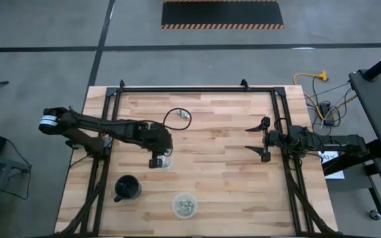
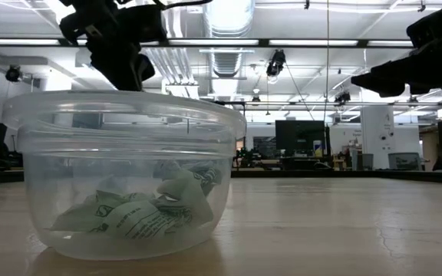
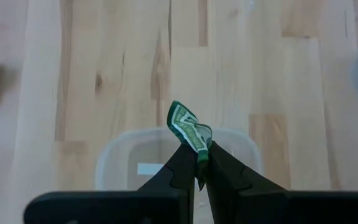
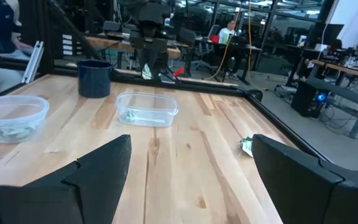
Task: Pick and place Stevia / Truvia into bins
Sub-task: Put the truvia packet into the oval transparent container
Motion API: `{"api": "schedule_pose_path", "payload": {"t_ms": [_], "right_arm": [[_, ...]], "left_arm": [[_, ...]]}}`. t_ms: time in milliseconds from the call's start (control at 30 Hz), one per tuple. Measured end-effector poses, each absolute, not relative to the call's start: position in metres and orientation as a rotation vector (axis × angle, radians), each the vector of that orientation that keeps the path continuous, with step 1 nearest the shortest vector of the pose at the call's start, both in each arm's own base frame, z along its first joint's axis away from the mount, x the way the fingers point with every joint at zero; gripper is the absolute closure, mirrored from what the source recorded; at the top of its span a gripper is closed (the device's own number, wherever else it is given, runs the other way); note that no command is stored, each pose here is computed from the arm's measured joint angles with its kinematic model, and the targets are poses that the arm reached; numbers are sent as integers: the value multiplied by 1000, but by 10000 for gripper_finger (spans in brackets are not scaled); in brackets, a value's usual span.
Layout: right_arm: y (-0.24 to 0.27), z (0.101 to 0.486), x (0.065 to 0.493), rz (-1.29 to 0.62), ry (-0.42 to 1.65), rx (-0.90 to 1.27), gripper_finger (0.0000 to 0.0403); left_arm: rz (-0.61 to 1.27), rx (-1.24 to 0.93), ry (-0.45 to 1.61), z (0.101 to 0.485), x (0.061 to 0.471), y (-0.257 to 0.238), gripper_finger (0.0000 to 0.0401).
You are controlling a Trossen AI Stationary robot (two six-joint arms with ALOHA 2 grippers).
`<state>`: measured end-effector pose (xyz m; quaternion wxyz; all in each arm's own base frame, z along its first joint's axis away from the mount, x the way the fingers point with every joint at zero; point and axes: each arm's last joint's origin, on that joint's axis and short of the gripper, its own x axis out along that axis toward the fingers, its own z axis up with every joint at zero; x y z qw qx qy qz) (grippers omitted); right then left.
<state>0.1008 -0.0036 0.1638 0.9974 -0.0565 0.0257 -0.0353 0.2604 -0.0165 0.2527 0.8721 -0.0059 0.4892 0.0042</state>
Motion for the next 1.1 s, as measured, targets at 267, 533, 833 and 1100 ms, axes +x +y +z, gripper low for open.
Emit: {"api": "schedule_pose_path", "payload": {"t_ms": [267, 533, 833, 1100], "right_arm": [[-4, 164, 101, -71, 54, -113, 78], [-4, 164, 101, -71, 54, -113, 78], [-4, 164, 101, -71, 54, -113, 78], [-4, 164, 101, -71, 53, -113, 78]], "left_arm": [[39, -32, 1049, 247, 257, -16, 393], [126, -2, 1097, 230, 250, -13, 393], [128, -1, 1103, 227, 249, -13, 393], [126, -2, 1111, 225, 248, -13, 388]]}}
